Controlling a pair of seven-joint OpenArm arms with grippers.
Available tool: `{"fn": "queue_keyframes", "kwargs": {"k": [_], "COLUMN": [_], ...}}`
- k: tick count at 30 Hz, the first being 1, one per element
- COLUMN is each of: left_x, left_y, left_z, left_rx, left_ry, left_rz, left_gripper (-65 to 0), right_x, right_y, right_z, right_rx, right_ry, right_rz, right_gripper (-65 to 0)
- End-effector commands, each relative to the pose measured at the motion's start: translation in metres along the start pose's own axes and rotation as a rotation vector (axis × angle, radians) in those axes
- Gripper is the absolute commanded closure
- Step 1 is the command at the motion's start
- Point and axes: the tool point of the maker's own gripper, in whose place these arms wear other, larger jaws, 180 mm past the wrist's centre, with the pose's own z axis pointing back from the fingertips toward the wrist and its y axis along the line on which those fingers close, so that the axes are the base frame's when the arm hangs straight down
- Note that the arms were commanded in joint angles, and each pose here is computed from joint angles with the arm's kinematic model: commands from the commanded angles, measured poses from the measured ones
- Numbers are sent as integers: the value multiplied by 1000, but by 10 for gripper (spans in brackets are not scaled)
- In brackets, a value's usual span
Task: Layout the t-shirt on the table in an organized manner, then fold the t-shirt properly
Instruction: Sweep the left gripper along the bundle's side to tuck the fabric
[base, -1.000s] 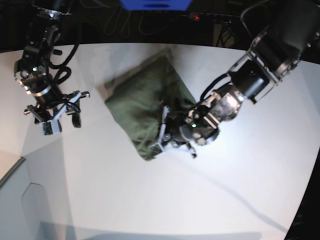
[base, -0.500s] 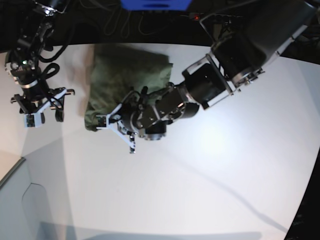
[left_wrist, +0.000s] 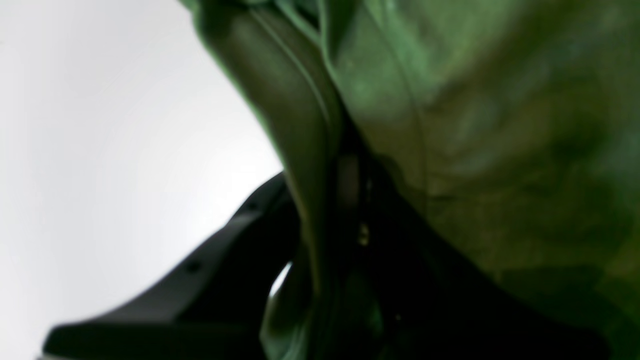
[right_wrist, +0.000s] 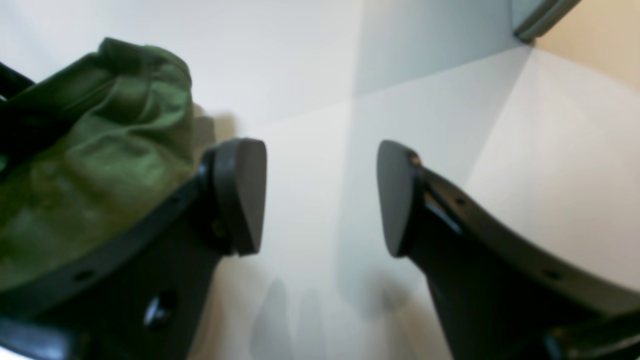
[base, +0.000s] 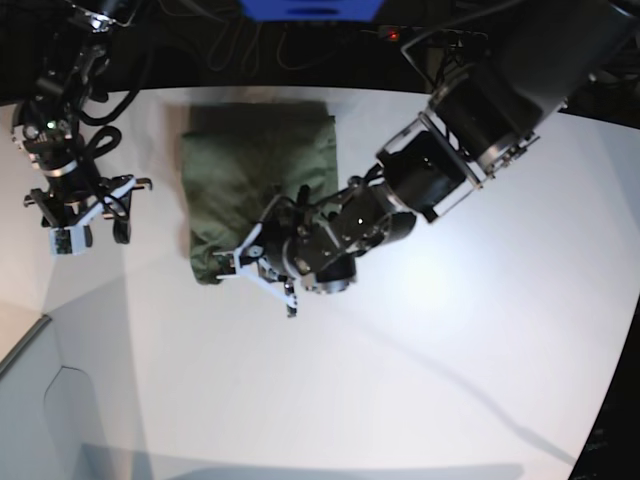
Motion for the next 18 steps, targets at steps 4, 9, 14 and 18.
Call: {"fn": "queue_keyframes", "kwargs": {"k": [4, 9, 14, 18], "left_x": [-3, 16, 52, 79], "left_y": [9, 22, 47, 60], "left_z": [2, 15, 53, 90], "left_rx": [21, 66, 178, 273], "left_ry": [50, 43, -45, -78], "left_rz": [-36, -81, -167, -238], "left_gripper": [-21, -258, -380, -380], "right_x": [17, 17, 21, 21], "right_y": [-3, -3, -4, -6], "right_z": [1, 1, 2, 4], "right_rx": [-4, -4, -9, -14], "right_ry": [-59, -62, -71, -72], "right_rz": [5, 5, 9, 11], "right_gripper": [-349, -349, -350, -351]}}
